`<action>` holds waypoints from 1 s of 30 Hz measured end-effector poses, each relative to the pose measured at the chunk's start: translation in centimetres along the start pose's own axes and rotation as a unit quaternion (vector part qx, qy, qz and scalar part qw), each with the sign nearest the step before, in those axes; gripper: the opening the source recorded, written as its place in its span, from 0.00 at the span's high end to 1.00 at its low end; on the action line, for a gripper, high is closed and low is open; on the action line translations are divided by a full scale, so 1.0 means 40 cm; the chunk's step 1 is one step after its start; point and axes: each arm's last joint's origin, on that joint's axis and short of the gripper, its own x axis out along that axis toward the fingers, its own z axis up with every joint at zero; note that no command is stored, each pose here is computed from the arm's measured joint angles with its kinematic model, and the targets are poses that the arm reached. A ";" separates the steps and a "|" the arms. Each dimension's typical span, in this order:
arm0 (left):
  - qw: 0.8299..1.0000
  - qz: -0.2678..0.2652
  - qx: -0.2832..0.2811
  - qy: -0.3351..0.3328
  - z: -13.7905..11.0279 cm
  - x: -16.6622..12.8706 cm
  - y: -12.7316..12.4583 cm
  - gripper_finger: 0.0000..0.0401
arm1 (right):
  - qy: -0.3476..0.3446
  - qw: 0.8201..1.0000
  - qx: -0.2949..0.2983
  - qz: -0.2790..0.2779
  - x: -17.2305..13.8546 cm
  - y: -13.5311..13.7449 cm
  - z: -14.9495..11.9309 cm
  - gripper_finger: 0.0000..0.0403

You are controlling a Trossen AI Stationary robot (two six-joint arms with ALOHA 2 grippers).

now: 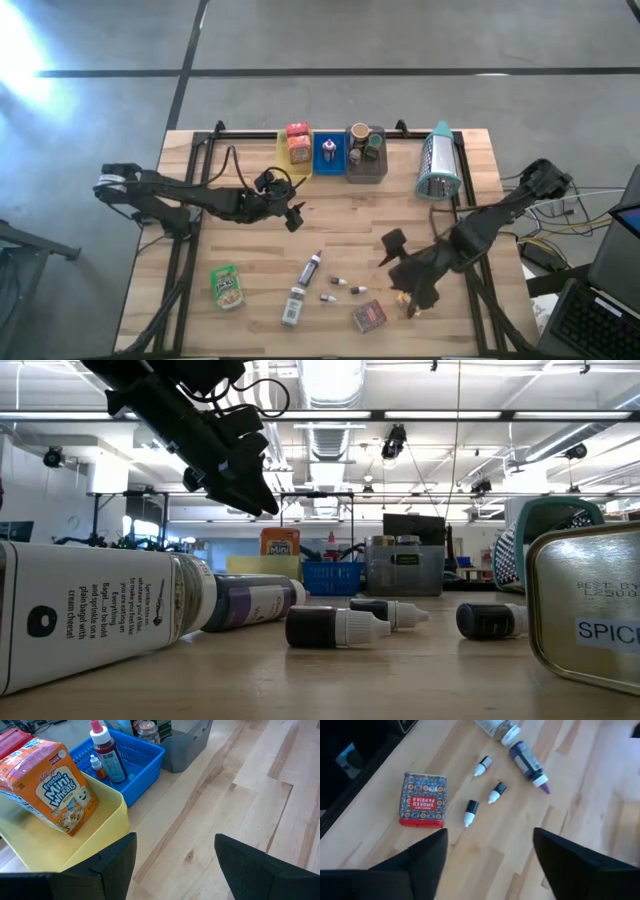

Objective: Pick & Place Kitchen Items
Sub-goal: Put the red seasoning can into the black bin

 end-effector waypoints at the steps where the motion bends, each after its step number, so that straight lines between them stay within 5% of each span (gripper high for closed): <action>1: 1.000 0.000 0.000 0.000 0.000 0.000 0.000 0.32 | 0.007 1.000 0.001 0.001 0.012 0.003 0.008 0.26; 11: 1.000 0.000 0.000 0.000 0.000 0.000 0.000 0.32 | 0.068 0.995 0.073 0.013 0.117 0.056 0.047 0.09; 21: 1.000 0.000 0.000 0.000 0.000 0.000 0.000 0.32 | 0.090 0.993 0.079 0.021 0.197 0.118 0.067 0.13; 26: 1.000 0.000 0.000 0.000 0.000 0.000 0.000 0.32 | 0.097 0.990 0.035 0.099 0.194 0.144 0.066 0.16; 30: 1.000 0.000 0.000 0.000 0.000 0.000 0.000 0.32 | 0.093 0.991 0.049 0.078 0.194 0.146 0.066 0.18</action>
